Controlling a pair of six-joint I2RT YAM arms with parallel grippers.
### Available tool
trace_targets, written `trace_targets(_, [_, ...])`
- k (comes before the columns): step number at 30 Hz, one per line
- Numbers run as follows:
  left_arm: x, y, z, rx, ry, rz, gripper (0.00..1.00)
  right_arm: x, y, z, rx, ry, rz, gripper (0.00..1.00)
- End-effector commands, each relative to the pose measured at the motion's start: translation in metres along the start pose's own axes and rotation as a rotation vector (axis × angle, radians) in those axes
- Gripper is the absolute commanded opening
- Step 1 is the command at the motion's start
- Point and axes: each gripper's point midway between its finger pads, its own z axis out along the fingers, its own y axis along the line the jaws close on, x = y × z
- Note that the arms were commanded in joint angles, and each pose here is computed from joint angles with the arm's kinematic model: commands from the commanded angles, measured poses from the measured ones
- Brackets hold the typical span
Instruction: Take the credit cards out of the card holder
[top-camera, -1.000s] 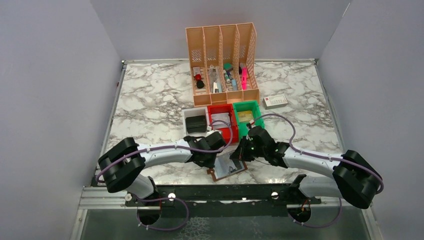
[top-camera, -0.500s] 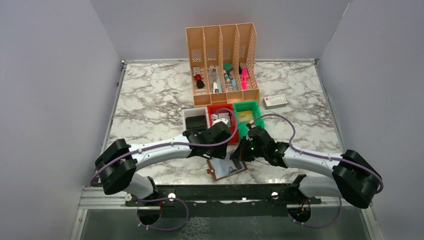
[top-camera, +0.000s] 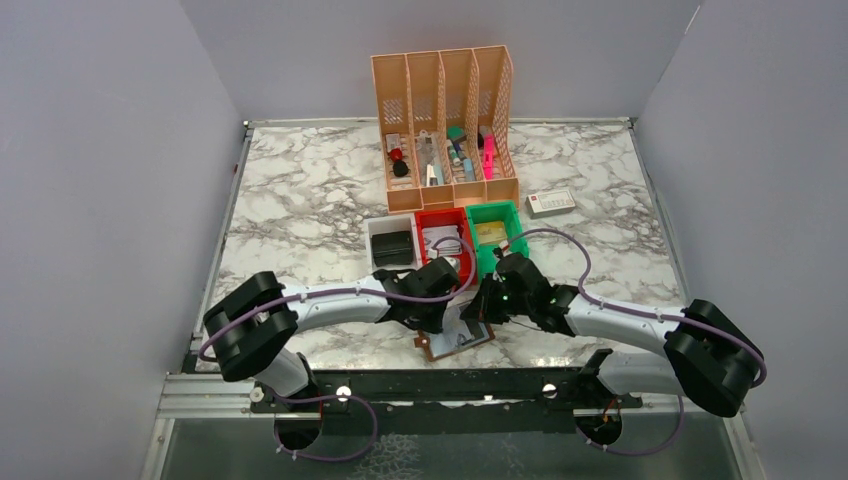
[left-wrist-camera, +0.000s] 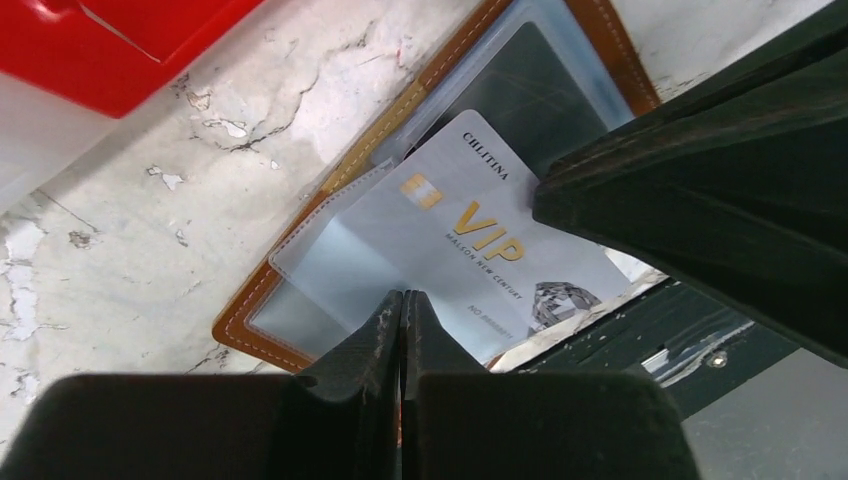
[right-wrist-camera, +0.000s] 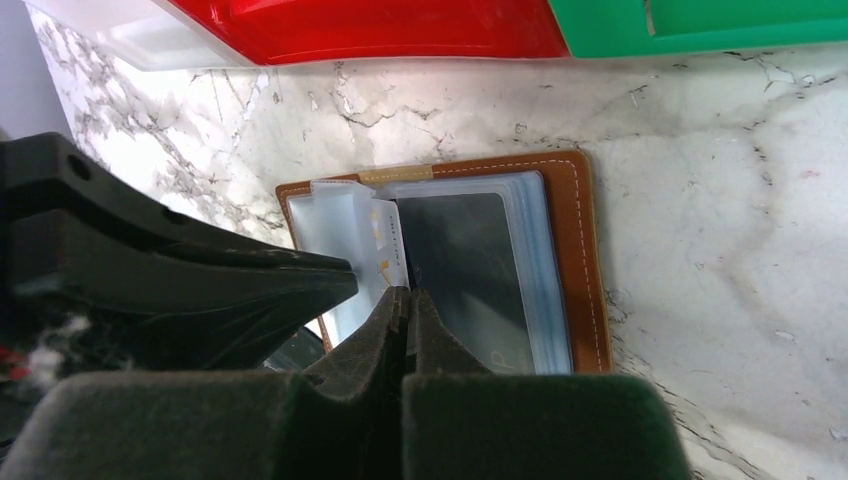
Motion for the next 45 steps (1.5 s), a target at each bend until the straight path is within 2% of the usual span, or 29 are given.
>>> trace_targets(1, [0.010,-0.006,0.009,0.031,0.031,-0.009,0.03,-0.001,0.005,-0.001,-0.033,-0.002,-0.005,0.02])
trace_targets(9, [0.030,0.010,0.023,-0.025,0.080,-0.023,0.00,0.014,0.015,-0.001,-0.123,0.064,-0.002,0.09])
trace_targets(17, [0.036,0.013,0.029,-0.042,0.097,-0.020,0.00,0.020,0.016,0.002,-0.140,0.095,0.005,0.15])
trace_targets(21, [0.037,0.014,0.030,-0.046,0.096,-0.022,0.00,0.021,0.016,0.005,-0.144,0.108,0.004,0.14])
trace_targets(25, [0.035,0.013,0.029,-0.046,0.090,-0.020,0.00,0.018,0.011,0.005,-0.108,0.090,0.005,0.02])
trace_targets(33, [0.016,0.013,0.014,-0.066,0.006,-0.025,0.00,-0.015,0.002,-0.020,0.009,-0.087,-0.025,0.01])
trace_targets(35, [0.008,0.010,0.008,-0.061,-0.031,-0.030,0.07,-0.022,0.004,-0.028,0.013,-0.126,-0.035,0.01])
trace_targets(37, [-0.003,0.005,0.000,-0.051,-0.073,-0.033,0.20,-0.028,0.007,-0.033,0.010,-0.158,-0.046,0.01])
trace_targets(42, [-0.032,-0.004,-0.025,-0.022,-0.193,-0.049,0.45,-0.038,0.017,-0.040,-0.023,-0.200,-0.067,0.01])
trace_targets(45, [-0.046,-0.002,-0.041,-0.016,-0.259,-0.062,0.56,-0.041,0.026,-0.041,-0.061,-0.214,-0.080,0.01])
